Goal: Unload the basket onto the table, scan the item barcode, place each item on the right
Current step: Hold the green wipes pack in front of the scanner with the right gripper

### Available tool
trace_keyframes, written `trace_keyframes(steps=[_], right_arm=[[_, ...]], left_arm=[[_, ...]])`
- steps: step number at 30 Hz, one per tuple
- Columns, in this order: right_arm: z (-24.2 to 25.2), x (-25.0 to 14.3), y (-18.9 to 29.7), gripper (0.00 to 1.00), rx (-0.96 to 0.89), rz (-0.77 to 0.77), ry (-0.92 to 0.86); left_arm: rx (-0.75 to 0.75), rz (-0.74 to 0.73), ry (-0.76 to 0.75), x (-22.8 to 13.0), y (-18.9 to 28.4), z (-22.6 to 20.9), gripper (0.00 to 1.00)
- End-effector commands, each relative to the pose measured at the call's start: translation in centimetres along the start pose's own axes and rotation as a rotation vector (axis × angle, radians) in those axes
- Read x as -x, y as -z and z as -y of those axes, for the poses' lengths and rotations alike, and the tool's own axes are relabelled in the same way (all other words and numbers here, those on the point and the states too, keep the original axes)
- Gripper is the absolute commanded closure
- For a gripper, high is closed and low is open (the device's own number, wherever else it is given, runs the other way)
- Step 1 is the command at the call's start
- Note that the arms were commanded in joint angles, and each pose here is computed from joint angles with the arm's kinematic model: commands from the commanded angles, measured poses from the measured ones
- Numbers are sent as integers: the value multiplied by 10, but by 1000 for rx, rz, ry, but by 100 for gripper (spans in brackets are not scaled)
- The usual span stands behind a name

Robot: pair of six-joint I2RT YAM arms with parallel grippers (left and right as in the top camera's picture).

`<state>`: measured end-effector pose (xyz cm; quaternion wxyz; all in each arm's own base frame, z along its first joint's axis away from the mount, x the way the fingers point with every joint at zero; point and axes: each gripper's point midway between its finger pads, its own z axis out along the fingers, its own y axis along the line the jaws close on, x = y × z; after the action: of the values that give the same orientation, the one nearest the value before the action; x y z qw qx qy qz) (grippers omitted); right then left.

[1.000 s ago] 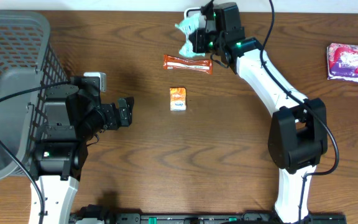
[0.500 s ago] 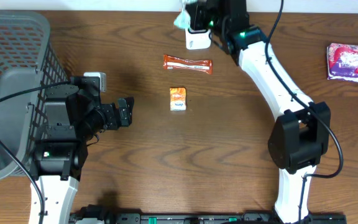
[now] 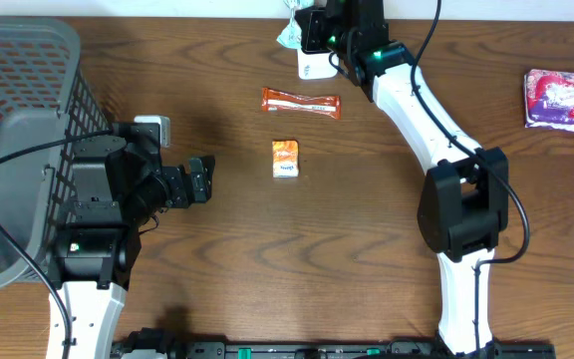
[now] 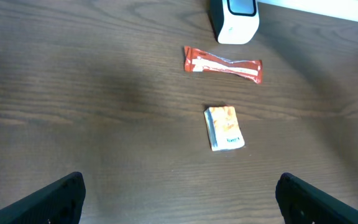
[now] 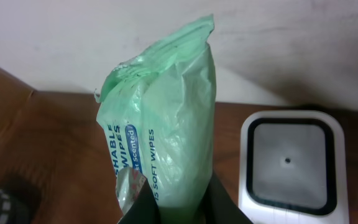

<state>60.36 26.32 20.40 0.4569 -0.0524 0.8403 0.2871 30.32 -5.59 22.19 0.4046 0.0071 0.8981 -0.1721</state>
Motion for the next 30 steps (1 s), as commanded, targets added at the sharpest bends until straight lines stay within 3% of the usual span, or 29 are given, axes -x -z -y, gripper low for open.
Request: trace_keyframes(steps=[1,9,22,25,30], right_arm=[[20,10,-4,99,-27,35,-46],[61,-26,-30,99,-21,-34,-157],[85,-18,-20,99,23,-45,-234],[88,-9,-12,99,23,-34,-204],[103,37,32,99,-21,31,-157]], left_arm=[[-2,-6,-9,-2,-2,-1,3],[-2,-6,-9,-2,-2,-1,3],[-2,-6,-9,-2,-2,-1,3],[-2,-6,-9,-2,-2,-1,3],[-2,-6,-9,-2,-2,-1,3]])
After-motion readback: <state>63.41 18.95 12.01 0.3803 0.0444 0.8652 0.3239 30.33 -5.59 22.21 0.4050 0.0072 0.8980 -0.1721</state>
